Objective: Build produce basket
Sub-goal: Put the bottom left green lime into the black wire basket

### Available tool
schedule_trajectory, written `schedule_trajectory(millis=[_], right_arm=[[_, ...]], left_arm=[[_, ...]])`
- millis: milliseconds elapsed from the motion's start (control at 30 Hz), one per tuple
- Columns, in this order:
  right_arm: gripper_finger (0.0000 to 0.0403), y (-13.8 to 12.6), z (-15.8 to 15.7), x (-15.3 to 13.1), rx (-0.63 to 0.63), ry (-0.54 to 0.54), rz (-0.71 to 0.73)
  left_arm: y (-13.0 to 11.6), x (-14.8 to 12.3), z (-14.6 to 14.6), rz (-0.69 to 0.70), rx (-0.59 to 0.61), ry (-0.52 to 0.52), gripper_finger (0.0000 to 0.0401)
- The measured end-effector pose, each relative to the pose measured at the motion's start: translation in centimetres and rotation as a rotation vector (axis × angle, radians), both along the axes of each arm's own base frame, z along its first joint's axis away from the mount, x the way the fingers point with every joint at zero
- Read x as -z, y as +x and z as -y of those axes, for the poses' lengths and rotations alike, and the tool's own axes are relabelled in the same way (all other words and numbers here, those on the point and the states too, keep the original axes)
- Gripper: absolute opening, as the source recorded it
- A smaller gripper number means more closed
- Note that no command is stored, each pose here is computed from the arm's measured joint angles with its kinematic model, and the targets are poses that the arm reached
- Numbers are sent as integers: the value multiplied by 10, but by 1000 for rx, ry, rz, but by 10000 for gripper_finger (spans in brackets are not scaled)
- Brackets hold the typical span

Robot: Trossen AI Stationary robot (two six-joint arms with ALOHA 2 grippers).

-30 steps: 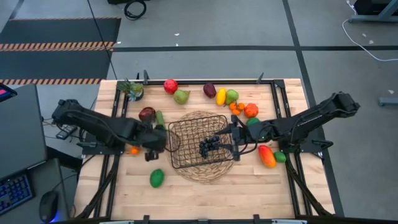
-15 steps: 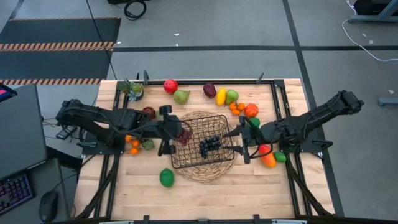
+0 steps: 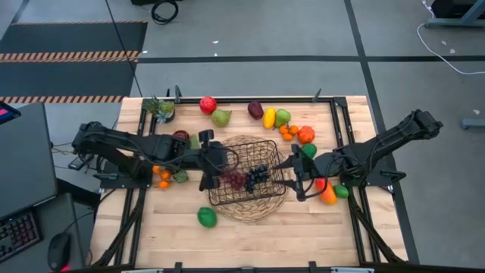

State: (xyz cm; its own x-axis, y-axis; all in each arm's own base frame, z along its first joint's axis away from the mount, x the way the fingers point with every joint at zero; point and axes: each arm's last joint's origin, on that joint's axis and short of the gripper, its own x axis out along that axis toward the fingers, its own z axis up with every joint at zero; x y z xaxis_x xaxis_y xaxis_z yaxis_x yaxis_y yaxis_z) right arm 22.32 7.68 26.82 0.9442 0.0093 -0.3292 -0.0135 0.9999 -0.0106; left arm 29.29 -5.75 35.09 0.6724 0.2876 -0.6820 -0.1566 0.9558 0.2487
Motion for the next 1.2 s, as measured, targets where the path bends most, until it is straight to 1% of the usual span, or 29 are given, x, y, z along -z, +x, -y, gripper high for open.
schedule_trajectory(millis=[100, 167, 233, 333, 400, 500, 567, 667, 733, 800, 933, 1000, 1067, 1133, 1200], right_arm=[[223, 3, -4, 5, -14, -16, -20], [229, 6, -7, 11, -24, -28, -50], [239, 9, -11, 17, -32, -37, -71], [257, 13, -14, 24, -36, -47, -99], [270, 15, -15, 28, -34, -48, -116], [289, 18, -16, 33, -28, -39, -129], [301, 20, -17, 34, -27, -38, -128], [313, 22, -18, 35, -27, -34, -120], [318, 23, -18, 35, -28, -30, -112], [322, 23, -18, 34, -36, -23, -105], [325, 22, -20, 35, -63, -12, -116], [325, 22, -20, 36, -73, 1, -130], [325, 21, -21, 37, -76, 25, -147], [325, 20, -22, 38, -80, 39, -160], [325, 18, -24, 39, -82, 49, -172]], left_arm=[[-9, 1, 8, -42, 20, -56, 235], [-14, 3, 18, -80, 49, -78, 246], [-22, 7, 32, -135, 92, -82, 252], [-30, 13, 56, -181, 175, -69, 256], [-37, 14, 72, -181, 208, -85, 256], [-47, 16, 94, -173, 198, -153, 257], [-57, 19, 108, -192, 177, -193, 257], [-69, 29, 127, -247, 139, -217, 262], [-73, 39, 138, -287, 124, -210, 268], [-69, 49, 148, -305, 127, -196, 277], [-55, 76, 158, -335, 93, -93, 299], [-51, 91, 162, -379, 87, -26, 310], [-45, 106, 164, -428, 71, 19, 315], [-41, 119, 166, -467, 52, 49, 316], [-36, 129, 167, -490, 30, 45, 316]])
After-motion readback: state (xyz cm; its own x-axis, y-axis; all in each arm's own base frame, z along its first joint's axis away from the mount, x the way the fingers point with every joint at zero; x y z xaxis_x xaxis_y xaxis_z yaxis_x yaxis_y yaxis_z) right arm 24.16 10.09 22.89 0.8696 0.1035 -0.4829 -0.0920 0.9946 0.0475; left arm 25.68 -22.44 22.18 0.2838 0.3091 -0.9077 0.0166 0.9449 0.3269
